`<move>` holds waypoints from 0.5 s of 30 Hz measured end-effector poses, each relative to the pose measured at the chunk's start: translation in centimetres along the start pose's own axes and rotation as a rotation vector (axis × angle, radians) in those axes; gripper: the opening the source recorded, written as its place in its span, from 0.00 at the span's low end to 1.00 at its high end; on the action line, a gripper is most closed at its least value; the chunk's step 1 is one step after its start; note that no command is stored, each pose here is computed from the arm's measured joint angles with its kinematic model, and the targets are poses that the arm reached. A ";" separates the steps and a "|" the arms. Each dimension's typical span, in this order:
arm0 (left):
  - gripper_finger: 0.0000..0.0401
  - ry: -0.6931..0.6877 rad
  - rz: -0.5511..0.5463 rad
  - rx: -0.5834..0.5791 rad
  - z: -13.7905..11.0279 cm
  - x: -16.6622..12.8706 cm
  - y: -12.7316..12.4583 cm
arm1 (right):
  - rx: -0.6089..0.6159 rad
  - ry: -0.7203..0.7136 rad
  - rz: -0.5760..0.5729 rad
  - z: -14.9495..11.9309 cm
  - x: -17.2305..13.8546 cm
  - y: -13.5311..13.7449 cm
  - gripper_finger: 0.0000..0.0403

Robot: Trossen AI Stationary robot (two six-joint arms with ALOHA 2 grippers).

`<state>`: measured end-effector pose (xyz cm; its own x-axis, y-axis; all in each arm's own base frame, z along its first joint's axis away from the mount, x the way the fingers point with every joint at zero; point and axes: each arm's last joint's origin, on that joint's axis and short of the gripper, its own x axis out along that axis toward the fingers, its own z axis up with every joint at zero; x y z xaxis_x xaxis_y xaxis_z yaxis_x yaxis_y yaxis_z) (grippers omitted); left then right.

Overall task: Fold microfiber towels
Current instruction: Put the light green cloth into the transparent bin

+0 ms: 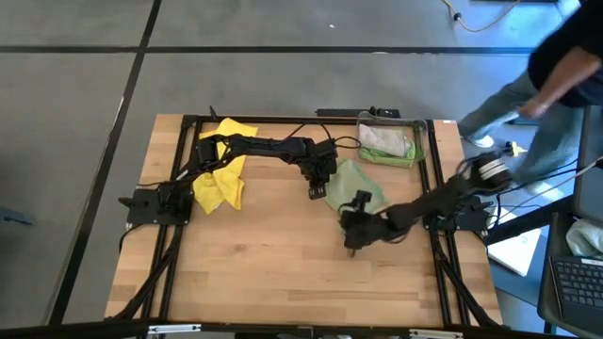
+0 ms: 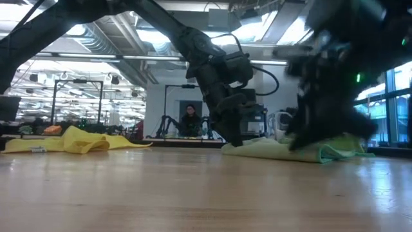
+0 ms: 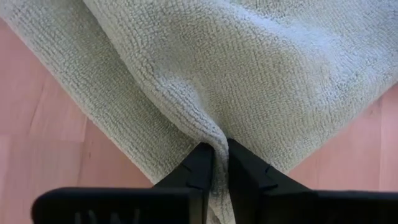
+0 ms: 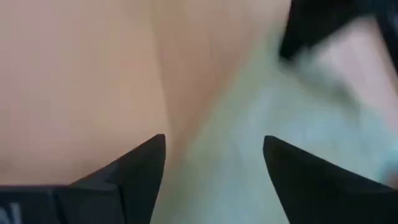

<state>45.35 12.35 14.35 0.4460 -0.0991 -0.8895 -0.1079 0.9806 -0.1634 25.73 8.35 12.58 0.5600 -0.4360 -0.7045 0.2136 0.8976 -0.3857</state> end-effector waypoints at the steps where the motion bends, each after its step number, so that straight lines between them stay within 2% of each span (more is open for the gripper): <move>1: 0.11 -0.001 0.000 0.002 0.0 0.0 0.0 | -0.017 0.071 -0.034 -0.3 0.5 0.2 0.66; 3: 0.13 -0.004 0.000 0.005 0.0 0.0 0.0 | -0.020 0.164 -0.112 -0.5 1.3 0.4 0.64; 6: 0.13 -0.006 0.000 0.007 0.1 0.0 0.0 | -0.015 0.205 -0.184 -0.7 2.2 0.8 0.60; 12: 0.14 0.001 -0.001 0.026 0.0 0.0 0.0 | -0.025 0.207 -0.201 -0.8 2.7 1.1 0.54; 15: 0.14 0.006 -0.002 0.029 -0.1 0.0 0.0 | -0.022 0.207 -0.193 -0.8 2.7 1.2 0.47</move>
<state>45.29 12.39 14.30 0.4413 -0.1022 -0.8915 -0.0808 0.9849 -0.1529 26.88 8.16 9.78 0.3352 -0.6048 -0.7225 0.2821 0.7960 -0.5355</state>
